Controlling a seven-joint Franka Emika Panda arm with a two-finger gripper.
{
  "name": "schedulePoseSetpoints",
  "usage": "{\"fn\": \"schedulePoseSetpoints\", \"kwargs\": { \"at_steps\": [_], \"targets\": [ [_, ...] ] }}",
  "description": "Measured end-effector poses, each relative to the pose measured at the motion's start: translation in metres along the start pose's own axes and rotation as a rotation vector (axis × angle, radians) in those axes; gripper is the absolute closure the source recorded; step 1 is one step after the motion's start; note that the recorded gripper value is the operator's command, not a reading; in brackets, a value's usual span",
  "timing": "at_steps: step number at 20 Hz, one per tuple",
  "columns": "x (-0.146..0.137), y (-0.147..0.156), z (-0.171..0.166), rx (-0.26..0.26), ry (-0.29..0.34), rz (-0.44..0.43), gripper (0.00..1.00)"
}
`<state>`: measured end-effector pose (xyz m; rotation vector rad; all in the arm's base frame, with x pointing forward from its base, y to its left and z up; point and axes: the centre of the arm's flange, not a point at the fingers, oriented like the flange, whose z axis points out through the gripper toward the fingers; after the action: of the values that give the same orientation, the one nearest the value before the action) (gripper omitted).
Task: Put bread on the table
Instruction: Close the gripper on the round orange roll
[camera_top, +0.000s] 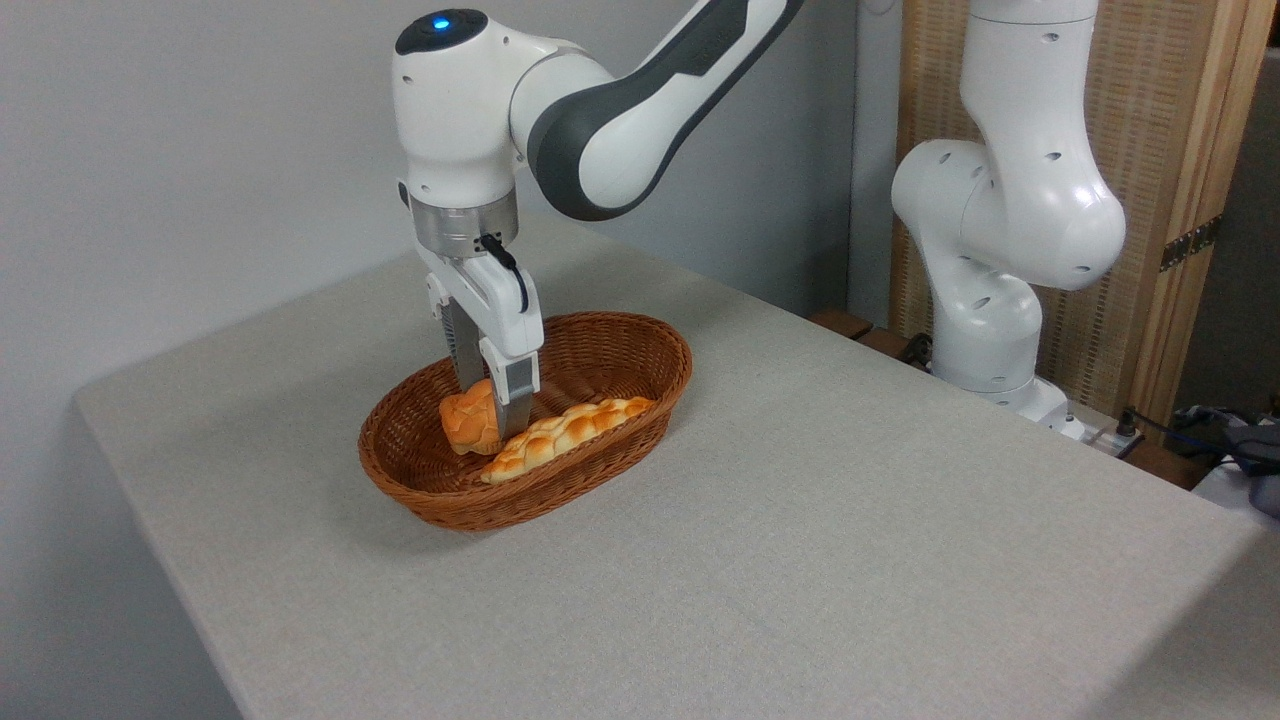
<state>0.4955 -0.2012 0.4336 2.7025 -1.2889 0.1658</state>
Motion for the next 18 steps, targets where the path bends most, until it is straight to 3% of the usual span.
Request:
{"fn": "schedulePoseSetpoints", "kwargs": {
  "at_steps": [1,4,6,18],
  "targets": [
    [-0.0002,0.0001,0.0005,-0.001,-0.001,0.0,0.14],
    [-0.0009,-0.0001,0.0035,-0.004,-0.006,-0.001,0.46],
    [-0.001,-0.0001,0.0048,-0.006,-0.007,-0.001,0.57],
    [0.0,0.0017,0.0054,-0.007,-0.008,0.003,0.59]
  ]
}}
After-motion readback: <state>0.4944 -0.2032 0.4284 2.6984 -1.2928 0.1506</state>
